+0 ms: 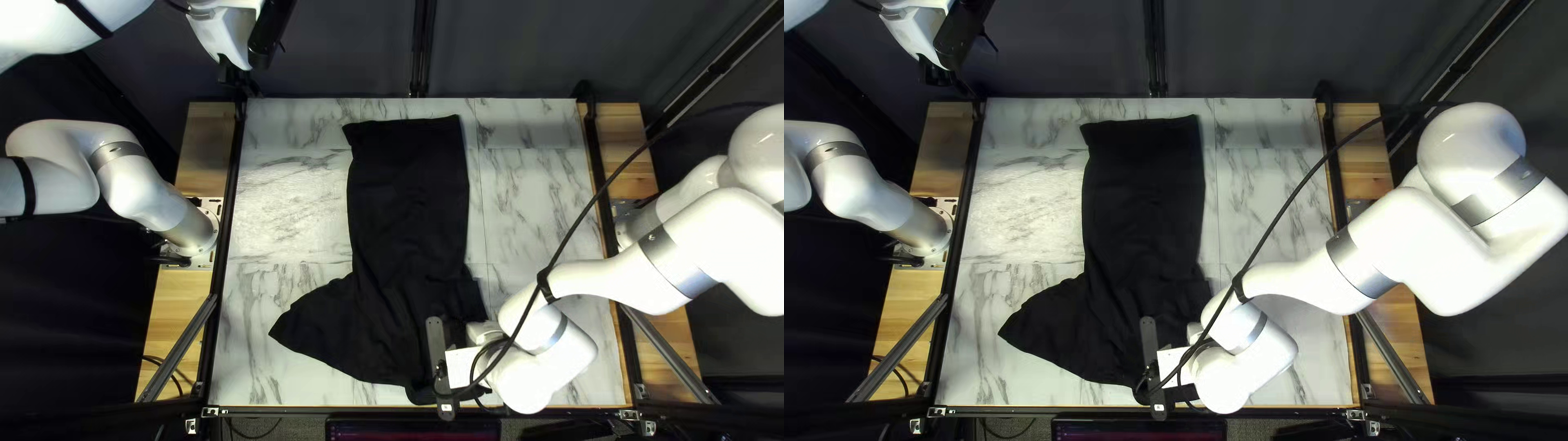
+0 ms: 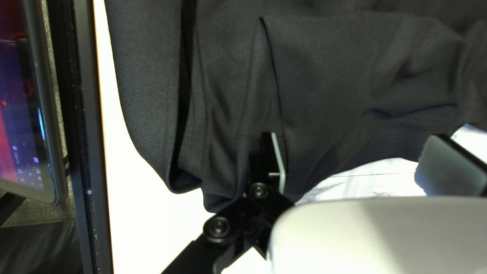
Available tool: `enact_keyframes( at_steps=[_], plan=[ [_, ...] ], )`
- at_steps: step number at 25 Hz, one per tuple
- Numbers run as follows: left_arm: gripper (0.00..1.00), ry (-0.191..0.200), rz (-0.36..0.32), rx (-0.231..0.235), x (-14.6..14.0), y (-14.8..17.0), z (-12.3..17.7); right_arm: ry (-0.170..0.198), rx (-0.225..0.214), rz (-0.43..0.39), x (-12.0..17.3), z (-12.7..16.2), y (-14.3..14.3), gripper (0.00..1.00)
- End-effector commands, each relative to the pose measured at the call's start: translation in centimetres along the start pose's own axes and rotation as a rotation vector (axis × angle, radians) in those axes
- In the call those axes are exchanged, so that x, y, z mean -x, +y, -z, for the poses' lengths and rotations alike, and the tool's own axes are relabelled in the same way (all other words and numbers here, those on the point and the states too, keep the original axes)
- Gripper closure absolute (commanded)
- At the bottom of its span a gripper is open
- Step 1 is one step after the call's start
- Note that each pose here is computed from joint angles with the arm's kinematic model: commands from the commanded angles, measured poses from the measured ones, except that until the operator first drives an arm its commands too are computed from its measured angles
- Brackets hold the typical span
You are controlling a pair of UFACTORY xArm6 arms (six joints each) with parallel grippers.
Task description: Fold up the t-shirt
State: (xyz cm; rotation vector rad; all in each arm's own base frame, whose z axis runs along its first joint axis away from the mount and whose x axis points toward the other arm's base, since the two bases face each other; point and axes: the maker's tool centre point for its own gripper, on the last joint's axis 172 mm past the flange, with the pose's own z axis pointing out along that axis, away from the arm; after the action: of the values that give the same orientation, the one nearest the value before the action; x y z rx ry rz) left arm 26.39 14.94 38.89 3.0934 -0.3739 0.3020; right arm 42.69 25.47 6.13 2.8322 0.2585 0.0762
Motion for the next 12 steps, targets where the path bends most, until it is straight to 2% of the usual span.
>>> enact_keyframes(
  at_steps=[1,7,12],
  plan=[
    [0.0,0.0,0.0,0.0,0.0,0.0,0.0,0.0,0.0,0.0,0.0,0.0,0.0,0.0],
    [0.0,0.0,0.0,0.0,0.0,0.0,0.0,0.013,-0.011,0.108,0.3,1.0,0.9,0.0],
    [0.0,0.0,0.0,0.0,0.0,0.0,0.0,0.005,0.006,0.19,0.5,1.0,0.8,0.0]
  ],
)
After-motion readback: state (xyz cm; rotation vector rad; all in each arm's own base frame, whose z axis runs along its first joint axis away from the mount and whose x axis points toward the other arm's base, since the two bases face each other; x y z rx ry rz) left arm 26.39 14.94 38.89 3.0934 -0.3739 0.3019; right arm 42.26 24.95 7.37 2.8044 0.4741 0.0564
